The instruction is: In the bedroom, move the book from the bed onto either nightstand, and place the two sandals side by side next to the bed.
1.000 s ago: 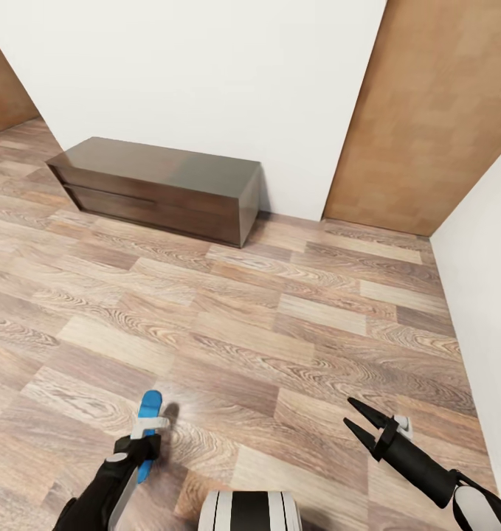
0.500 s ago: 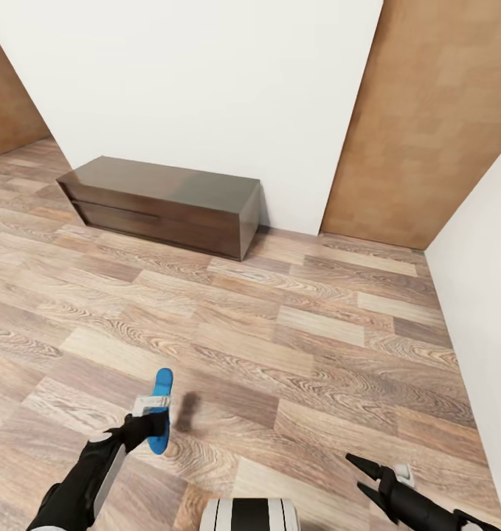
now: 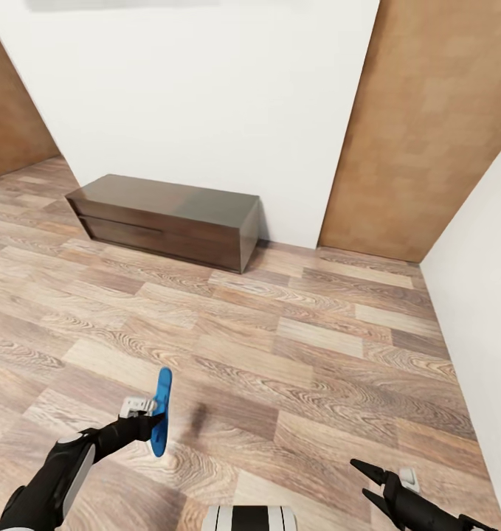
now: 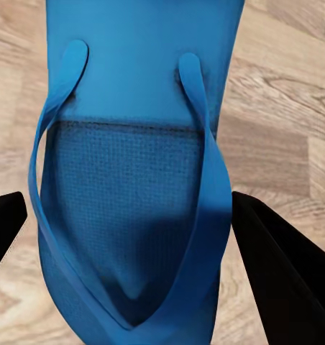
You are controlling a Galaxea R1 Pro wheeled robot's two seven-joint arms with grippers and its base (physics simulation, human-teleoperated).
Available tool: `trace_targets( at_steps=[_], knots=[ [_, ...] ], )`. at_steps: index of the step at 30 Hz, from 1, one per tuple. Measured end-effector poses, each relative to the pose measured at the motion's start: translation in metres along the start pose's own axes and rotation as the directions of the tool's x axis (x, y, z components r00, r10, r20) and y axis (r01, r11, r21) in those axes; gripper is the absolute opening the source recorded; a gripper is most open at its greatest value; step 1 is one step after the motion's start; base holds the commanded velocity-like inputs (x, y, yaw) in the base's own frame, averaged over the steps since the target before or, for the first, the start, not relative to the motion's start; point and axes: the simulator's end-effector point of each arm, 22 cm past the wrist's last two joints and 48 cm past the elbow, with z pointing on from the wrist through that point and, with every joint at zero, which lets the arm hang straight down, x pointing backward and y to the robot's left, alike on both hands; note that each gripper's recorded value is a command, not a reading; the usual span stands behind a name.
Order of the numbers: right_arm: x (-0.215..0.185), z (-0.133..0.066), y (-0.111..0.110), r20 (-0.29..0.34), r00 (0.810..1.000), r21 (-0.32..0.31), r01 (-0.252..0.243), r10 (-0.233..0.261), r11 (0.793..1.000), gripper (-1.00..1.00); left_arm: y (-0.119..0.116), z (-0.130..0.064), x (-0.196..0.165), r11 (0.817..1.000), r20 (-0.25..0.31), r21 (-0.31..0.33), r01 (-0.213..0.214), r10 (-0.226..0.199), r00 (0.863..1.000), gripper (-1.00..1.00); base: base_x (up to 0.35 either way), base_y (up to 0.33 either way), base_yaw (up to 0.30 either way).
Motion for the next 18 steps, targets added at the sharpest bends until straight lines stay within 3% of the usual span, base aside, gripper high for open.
trace_targets(
  at_steps=[4,12,16,18],
  knots=[
    [0.000,-0.001,0.005,0.003,1.000,-0.009,0.007,-0.007,1.000,1.00,-0.002,-0.004,-0.008,1.000,0.015,0.001,-0.004,0.004,1.000,-1.00,0.000,0.000,0.000],
    [0.015,-0.006,-0.019,-0.007,0.998,0.024,-0.065,0.065,0.998,1.00,-0.007,-0.012,-0.024,1.000,0.045,0.004,-0.017,0.016,0.999,-1.00,0.000,0.000,0.000],
    [0.002,-0.009,-0.024,0.074,0.997,0.032,-0.014,0.011,0.999,1.00,-0.010,-0.016,-0.031,1.000,0.058,0.005,-0.024,0.023,0.998,-1.00,0.000,0.000,0.000],
    [0.005,-0.011,-0.033,0.079,0.996,0.045,-0.034,0.030,0.998,1.00,-0.012,-0.018,-0.034,1.000,0.065,0.006,-0.026,0.026,0.998,-1.00,0.000,0.000,0.000]
  ],
)
